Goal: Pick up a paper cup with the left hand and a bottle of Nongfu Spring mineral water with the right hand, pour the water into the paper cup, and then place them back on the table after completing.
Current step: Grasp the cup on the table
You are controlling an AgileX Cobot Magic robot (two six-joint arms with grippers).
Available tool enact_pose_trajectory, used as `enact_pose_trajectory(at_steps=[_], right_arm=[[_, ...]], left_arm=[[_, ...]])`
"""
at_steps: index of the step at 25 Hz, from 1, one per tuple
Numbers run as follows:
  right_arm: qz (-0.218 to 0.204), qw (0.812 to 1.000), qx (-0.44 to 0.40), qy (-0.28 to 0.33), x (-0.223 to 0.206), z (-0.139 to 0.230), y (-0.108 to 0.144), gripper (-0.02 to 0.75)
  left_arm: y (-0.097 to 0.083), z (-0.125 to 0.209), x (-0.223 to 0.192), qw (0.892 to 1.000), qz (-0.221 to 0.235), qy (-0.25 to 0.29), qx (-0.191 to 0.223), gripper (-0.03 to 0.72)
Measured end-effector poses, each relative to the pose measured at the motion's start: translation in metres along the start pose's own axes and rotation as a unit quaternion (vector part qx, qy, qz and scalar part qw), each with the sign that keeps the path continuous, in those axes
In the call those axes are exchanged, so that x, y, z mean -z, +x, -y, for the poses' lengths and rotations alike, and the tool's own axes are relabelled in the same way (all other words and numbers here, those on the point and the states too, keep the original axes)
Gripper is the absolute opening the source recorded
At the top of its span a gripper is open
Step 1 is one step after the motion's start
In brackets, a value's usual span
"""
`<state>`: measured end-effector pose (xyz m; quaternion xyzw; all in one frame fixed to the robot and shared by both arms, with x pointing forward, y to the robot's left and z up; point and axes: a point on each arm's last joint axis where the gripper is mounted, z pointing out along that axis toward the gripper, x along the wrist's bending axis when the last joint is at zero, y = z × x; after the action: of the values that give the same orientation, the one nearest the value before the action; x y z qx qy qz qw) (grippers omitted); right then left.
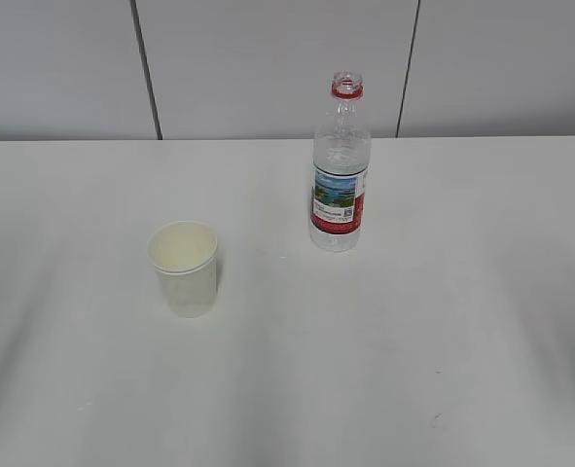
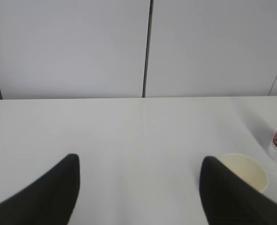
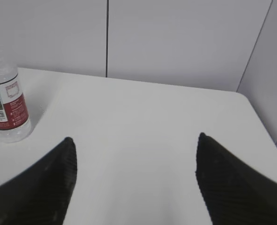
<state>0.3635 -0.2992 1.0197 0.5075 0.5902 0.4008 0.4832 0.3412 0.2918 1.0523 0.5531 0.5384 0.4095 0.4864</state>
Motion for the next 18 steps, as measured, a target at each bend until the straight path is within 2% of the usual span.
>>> enact_pose_trajectory(at_steps=[3,7,11,15,18], right_arm=[[-0.023,0.999,0.013,0.02,-0.017,-0.002,0.007,0.585],[-0.024,0.999,0.01,0.034,-0.038,0.0,0.013,0.585],[-0.024,1.0,0.009,0.007,-0.055,0.0,0.018,0.586],[-0.061,0.998,0.023,-0.009,-0.074,0.001,0.028,0.586],[-0.069,0.997,0.026,-0.014,-0.086,0.004,0.032,0.586]], left_arm=[[-0.004,0.002,-0.016,1.0,0.017,0.016,-0.007,0.49],[-0.011,0.003,-0.036,0.999,0.035,0.018,-0.007,0.49],[-0.017,0.008,-0.059,0.999,0.039,0.006,0.002,0.49],[-0.024,0.017,-0.076,0.999,0.042,0.021,0.007,0.49],[-0.026,0.023,-0.083,0.998,0.044,0.034,-0.001,0.49]])
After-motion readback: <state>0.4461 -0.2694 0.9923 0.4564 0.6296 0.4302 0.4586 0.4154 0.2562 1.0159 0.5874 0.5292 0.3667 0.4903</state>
